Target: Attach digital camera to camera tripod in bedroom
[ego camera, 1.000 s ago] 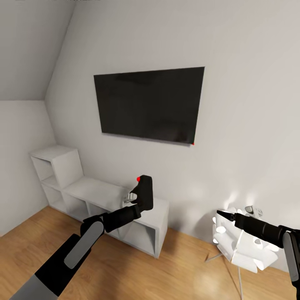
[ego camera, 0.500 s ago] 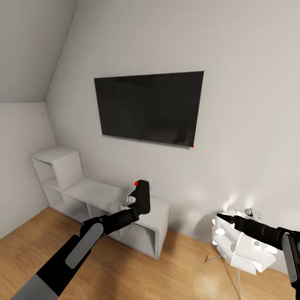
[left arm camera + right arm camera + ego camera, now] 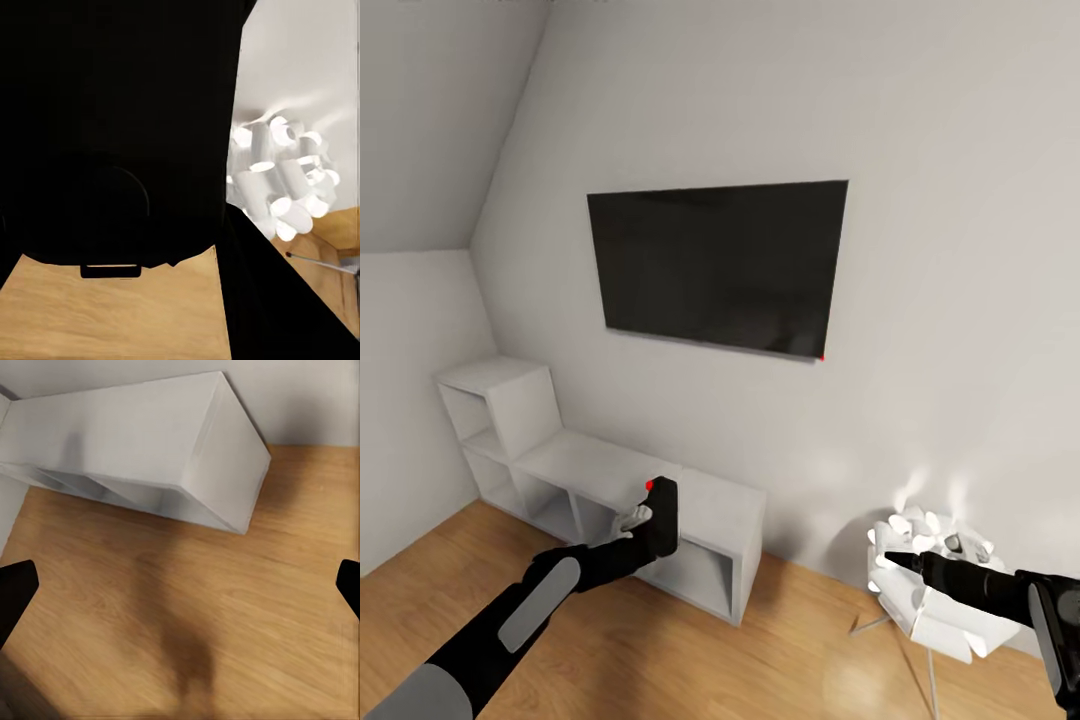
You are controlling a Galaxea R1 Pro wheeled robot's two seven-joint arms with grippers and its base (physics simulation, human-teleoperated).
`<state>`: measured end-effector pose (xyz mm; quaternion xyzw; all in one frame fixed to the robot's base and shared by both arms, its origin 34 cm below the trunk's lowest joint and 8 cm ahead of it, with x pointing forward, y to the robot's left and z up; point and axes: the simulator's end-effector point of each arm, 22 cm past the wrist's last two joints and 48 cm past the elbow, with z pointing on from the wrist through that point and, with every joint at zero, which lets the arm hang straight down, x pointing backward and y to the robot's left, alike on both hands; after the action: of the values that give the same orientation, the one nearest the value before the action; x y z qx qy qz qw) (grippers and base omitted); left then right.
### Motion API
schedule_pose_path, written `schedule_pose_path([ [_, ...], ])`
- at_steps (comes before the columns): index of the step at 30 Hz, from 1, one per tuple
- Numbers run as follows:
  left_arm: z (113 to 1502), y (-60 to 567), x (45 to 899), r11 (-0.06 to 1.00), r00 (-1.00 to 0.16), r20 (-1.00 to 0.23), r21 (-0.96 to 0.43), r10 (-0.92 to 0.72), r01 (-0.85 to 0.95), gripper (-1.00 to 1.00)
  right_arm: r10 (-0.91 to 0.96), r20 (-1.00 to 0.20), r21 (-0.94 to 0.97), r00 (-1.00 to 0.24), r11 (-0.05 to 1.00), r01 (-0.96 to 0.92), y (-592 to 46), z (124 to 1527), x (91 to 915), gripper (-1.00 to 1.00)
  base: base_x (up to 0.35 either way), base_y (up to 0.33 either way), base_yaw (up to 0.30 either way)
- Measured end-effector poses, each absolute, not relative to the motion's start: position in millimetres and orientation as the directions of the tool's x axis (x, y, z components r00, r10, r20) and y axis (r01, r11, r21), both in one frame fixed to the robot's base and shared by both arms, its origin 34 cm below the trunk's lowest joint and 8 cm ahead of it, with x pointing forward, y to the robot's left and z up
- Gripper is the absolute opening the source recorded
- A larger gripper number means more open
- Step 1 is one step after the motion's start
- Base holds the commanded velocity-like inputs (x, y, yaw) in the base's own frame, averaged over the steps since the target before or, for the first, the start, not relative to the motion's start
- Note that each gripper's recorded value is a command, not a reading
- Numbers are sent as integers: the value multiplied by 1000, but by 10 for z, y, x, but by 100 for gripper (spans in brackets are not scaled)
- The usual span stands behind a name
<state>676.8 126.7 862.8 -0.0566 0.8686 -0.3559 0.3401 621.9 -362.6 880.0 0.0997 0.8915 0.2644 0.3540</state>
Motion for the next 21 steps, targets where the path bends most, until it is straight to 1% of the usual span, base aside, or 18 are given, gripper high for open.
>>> schedule_pose_path([
  [5,9023,1060,6796,696,-739,-574,-689,-352,204,-100,362,-596,541,-717,840,-25,-3631,8978,6236,100,0,0,0],
  [10,9712,802,6806,640,-679,-643,-696,-354,325,-100,376,-648,558,-663,827,-76,-3680,9394,6267,100,0,0,0],
  [21,10311,724,6933,603,-572,-689,-703,-445,377,-100,398,-674,589,-623,799,-126,-3680,9780,6240,100,0,0,0],
])
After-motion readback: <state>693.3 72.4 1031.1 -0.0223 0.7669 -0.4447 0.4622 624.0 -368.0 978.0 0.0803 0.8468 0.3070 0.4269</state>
